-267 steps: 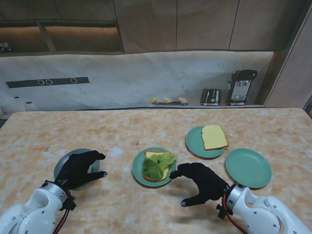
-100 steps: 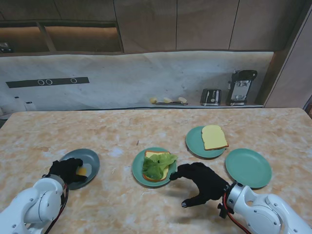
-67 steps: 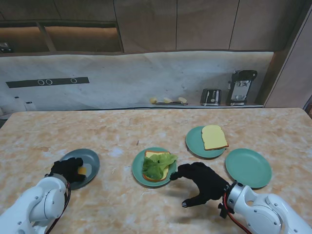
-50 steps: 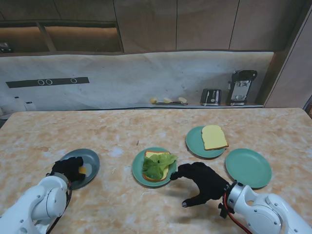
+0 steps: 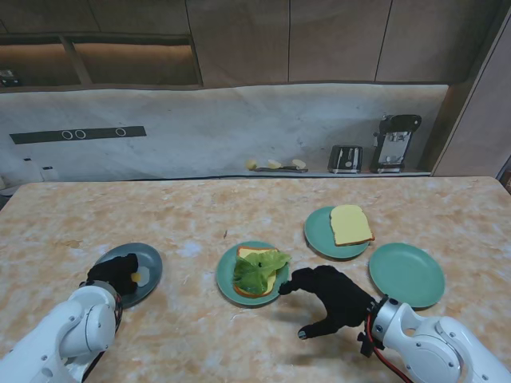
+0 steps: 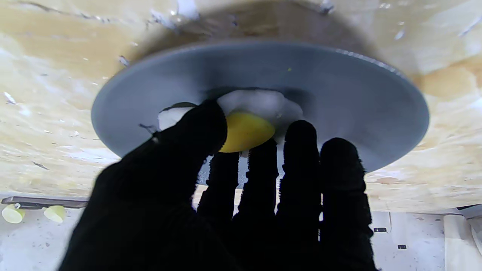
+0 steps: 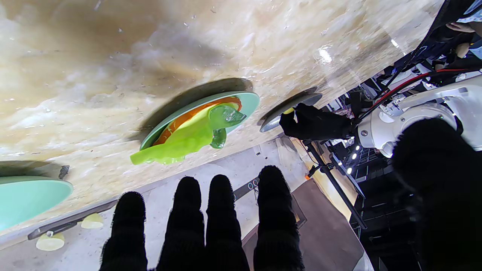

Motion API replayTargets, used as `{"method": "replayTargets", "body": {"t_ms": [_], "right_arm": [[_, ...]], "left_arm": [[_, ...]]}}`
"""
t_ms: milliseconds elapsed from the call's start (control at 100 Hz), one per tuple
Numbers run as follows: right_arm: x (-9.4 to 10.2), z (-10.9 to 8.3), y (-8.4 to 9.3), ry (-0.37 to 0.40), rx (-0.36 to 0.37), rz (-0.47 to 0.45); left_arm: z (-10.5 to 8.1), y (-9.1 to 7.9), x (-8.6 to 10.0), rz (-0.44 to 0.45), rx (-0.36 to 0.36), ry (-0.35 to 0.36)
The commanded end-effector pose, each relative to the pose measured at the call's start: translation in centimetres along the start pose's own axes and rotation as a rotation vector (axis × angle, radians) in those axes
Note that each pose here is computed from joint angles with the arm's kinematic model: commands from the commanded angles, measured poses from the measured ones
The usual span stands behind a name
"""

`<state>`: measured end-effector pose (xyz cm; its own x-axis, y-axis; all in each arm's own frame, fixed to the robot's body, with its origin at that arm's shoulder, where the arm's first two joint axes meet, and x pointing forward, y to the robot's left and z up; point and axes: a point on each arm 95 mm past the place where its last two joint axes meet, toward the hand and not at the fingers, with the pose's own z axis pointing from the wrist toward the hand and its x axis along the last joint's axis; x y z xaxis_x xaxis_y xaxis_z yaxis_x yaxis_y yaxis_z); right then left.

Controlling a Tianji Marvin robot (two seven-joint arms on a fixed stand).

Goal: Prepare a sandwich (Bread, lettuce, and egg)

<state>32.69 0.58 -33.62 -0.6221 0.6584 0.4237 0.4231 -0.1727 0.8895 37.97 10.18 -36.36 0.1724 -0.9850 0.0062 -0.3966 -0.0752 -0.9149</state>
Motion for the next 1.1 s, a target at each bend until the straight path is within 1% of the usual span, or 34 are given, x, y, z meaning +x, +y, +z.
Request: {"method": "replayTargets", "body": {"t_ms": [0,110,330,460,650,750,880,1090], "right_arm": [[0.3,0.0,-0.5,0.002,0.022,0.007],[0.3,-0.1,-0.5,-0.001,0.027,0.009],[0.3,-0.1,-0.5,-0.007,0.026,0.009],[0.3,-0.1,-0.5,-0.008,0.024,0.01],[0.3,-0.1,-0.5,-0.01,0.025,0.01],[0.3,0.0,-0.5,-0.011,0.022,0.011],[0.3,0.0,-0.4,-0.01,0.02,0.004],[0.3,0.0,-0.2,-0.016,0.001,0.007]], "left_arm": [[0.0,2.1,-0.4,-0.002,-0.063,-0.023],[0.2,2.3,-0.4,-0.007,-0.042,-0.024],[0.3,2.3,-0.5,-0.036,-0.064,-0.032],[0.2,2.2,-0.6,-0.05,-0.056,-0.026],[-0.1,1.6,-0.8,-0.068,-0.016,-0.012],[-0.4,1.1,-0.8,-0.105,0.016,-0.003],[-0.9,0.4,-0.9,-0.117,0.056,0.015],[-1.5,-0.4,-0.9,-0.13,0.08,0.033]]}}
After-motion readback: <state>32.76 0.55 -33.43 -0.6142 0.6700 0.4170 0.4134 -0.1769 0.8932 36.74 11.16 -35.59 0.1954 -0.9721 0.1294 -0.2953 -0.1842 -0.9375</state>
